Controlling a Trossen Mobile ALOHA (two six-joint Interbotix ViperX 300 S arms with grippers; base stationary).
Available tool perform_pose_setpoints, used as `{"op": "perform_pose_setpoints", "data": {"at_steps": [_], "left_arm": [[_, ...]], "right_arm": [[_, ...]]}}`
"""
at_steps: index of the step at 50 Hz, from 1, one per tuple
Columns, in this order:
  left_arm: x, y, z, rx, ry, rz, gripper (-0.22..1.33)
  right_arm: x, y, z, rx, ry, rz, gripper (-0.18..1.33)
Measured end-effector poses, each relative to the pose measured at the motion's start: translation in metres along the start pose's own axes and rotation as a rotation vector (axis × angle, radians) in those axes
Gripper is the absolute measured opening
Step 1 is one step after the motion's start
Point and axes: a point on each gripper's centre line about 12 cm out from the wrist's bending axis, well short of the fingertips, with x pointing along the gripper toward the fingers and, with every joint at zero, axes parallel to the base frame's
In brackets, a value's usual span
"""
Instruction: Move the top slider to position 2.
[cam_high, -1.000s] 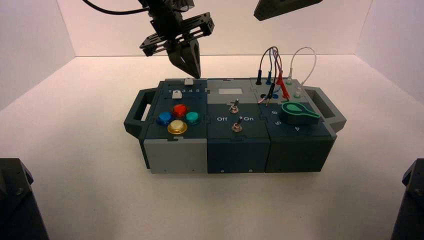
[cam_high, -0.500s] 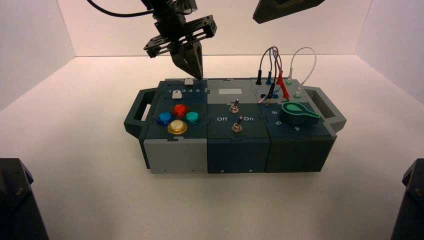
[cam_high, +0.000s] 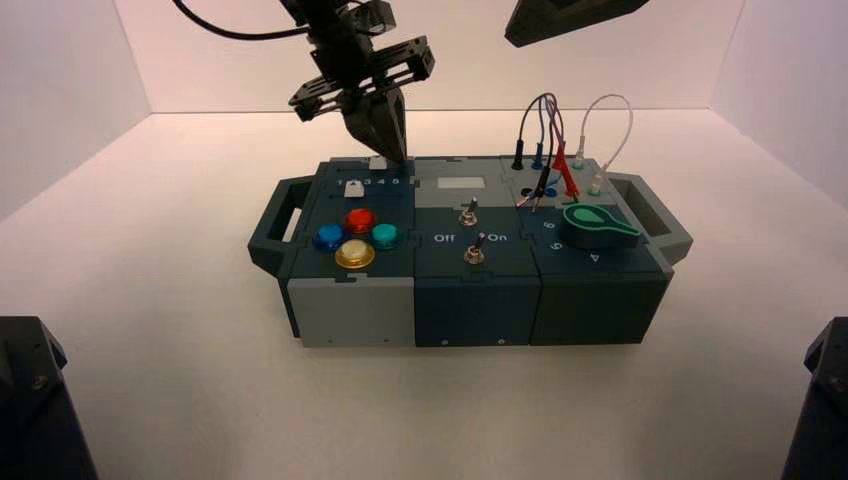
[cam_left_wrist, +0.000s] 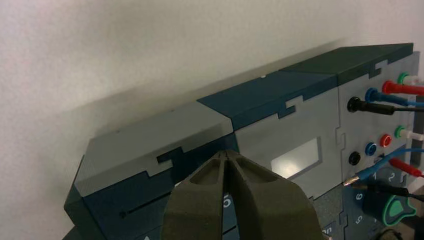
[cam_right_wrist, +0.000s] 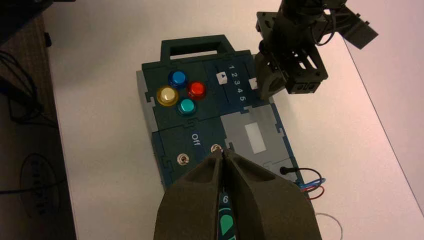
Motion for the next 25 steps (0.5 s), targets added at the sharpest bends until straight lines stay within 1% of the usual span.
{"op": "perform_pose_setpoints", "data": {"at_steps": [11,25], "left_arm": [[-0.0003,0.0013,0.0004,0.000,-0.001,0.002,-0.16],[-0.0008,0.0045,0.0007,-0.006,-0.002,0.006,-0.16]], "right_arm": [[0.0022,0.0015,-0.0036,-0.002,0.010,0.003,-0.14],[0.0022,0.0015,-0.0037,-0.002,0.012,0.004,-0.14]]}}
